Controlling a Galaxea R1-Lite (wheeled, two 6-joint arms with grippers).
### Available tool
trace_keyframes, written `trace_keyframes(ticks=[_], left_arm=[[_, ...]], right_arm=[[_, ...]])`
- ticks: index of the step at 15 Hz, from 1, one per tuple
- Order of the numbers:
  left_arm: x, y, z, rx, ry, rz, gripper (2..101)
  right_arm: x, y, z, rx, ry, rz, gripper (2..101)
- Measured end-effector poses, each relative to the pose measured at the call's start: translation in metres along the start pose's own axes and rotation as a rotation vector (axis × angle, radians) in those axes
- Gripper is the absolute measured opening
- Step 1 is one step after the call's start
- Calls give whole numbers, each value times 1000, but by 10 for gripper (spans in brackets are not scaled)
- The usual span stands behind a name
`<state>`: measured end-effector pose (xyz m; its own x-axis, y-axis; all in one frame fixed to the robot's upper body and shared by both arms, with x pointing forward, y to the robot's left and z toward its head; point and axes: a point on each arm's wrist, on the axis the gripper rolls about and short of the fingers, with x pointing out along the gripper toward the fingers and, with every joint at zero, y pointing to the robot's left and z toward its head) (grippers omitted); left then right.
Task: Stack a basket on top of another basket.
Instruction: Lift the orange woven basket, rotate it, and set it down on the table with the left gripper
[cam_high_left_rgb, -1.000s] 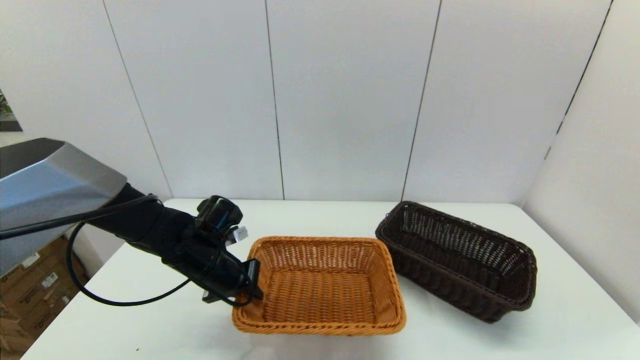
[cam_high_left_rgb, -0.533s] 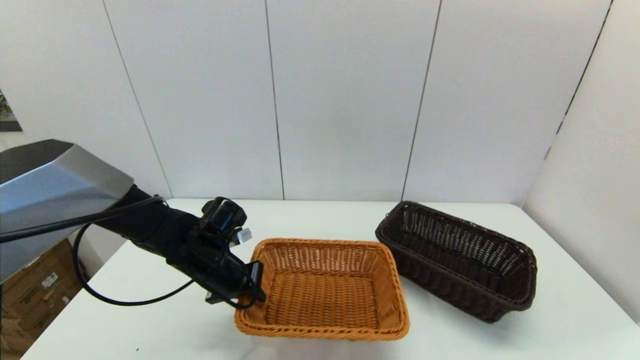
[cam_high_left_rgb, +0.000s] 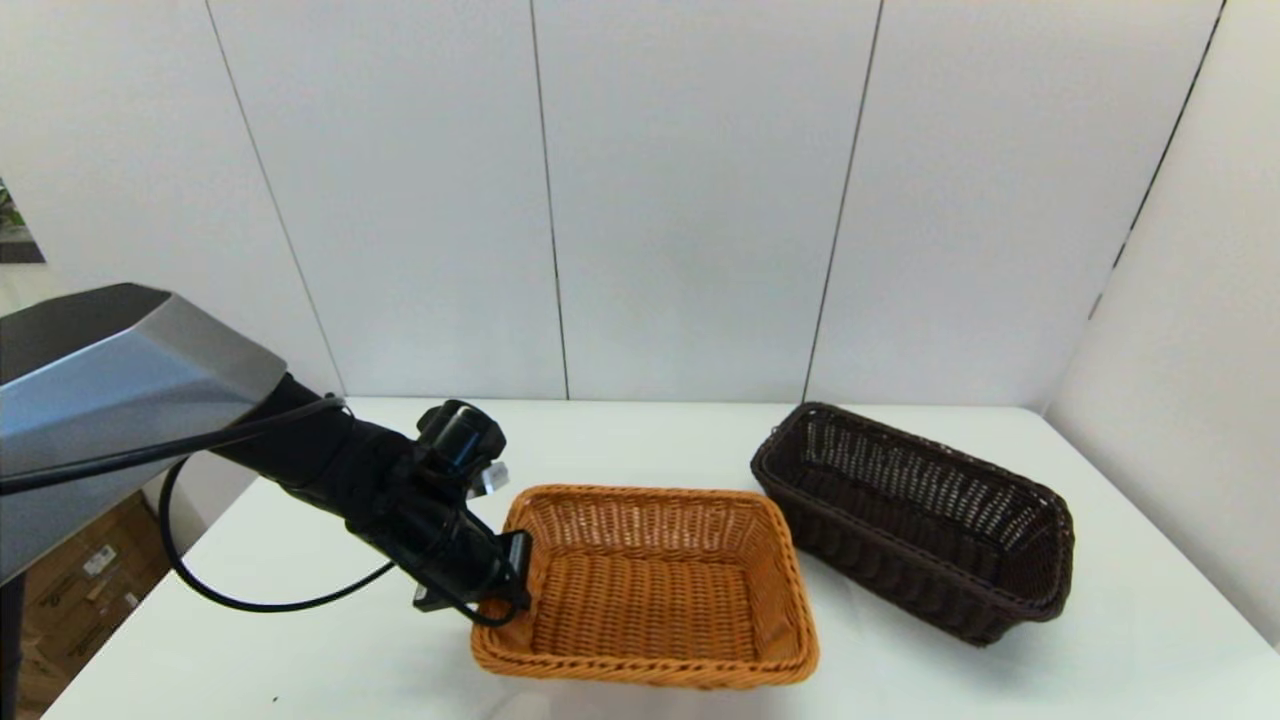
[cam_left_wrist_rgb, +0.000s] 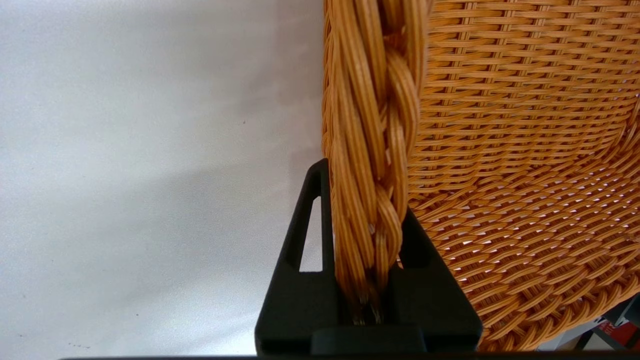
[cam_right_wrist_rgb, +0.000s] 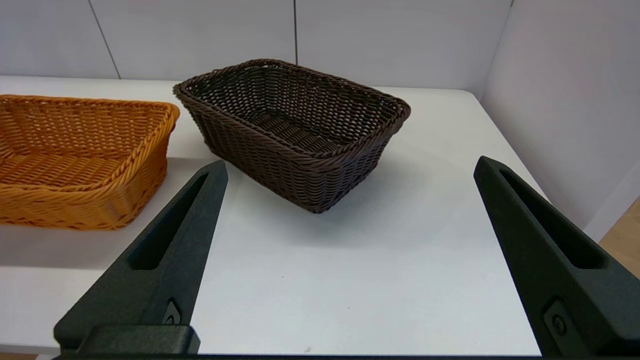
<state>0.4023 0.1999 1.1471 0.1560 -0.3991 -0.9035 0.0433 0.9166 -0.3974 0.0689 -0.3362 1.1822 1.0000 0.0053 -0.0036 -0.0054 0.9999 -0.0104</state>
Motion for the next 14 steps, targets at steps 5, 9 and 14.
trace_keyframes(ticks=[5,9,14], left_arm=[[-1,-1,0,-2,9,2,149],[-3,0,-2,-3,31,-7,149],[-6,-1,-2,-2,30,-17,447]], right_arm=[[0,0,0,0,0,0,977],[0,0,0,0,0,0,977],[0,0,0,0,0,0,977]])
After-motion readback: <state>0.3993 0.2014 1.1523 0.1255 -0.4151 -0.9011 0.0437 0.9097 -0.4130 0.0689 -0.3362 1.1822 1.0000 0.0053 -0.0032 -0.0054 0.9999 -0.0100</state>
